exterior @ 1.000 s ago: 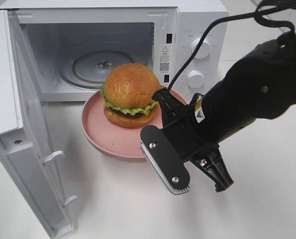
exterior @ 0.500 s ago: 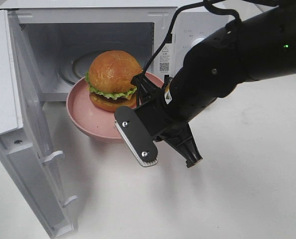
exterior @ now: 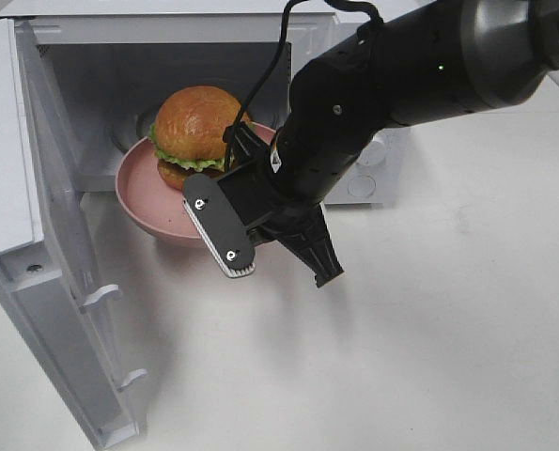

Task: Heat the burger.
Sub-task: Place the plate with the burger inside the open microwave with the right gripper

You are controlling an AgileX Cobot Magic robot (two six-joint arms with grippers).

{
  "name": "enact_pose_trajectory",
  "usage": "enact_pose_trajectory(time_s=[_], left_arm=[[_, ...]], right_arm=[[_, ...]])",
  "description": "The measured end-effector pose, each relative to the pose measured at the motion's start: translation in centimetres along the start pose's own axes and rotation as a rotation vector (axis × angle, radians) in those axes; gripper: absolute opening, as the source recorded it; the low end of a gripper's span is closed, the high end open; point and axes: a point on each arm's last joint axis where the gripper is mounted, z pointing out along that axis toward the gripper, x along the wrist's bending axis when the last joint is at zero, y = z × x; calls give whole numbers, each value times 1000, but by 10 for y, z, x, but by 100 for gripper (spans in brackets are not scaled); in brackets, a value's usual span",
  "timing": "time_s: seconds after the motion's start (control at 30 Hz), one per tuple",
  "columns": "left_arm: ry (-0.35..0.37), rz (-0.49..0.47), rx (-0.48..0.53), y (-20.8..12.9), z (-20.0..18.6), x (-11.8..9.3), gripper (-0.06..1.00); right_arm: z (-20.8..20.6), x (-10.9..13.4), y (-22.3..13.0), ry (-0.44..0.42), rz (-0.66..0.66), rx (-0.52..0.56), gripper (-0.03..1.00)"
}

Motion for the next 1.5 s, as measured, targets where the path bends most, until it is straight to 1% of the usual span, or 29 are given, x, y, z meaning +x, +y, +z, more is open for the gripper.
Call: enact_pose_trajectory(time_s=[0.13,0.17,0.3,0.37,0.47,0.53,0.6,0.63,0.77,0.87,0.97,1.1,1.33,1.5], left_arm=[[0,0,0,0,0,0,99],[0,0,0,0,0,0,99],[0,0,0,0,0,0,99],[0,0,0,0,0,0,99],[0,0,0,0,0,0,99],[0,0,0,0,0,0,99],[0,0,0,0,0,0,99],[0,0,0,0,0,0,99],[0,0,0,0,0,0,99],[0,0,0,0,0,0,99],[0,0,0,0,0,0,99],[0,0,0,0,0,0,99],[0,0,0,0,0,0,99],[0,0,0,0,0,0,99]], right_arm=[[3,-7,1,-5,21,7,4],[6,-12,1,-7,35,8,4],[10,-18,1,-9,39,16,4],[15,-28,3,-22,76,19,4],[17,-33,3,-27,91,19,4],[19,-43,4,-29,105,24,4],[22,-44,4,-23,111,26,4],[25,-50,5,-24,130,30,4],[30,-56,5,-22,153,43,4],[35,-66,5,-32,191,54,4],[37,-69,6,-38,200,56,4],[40,-80,6,-65,192,66,4],[50,-88,4,-64,195,80,4],[55,-97,4,-84,212,86,4]])
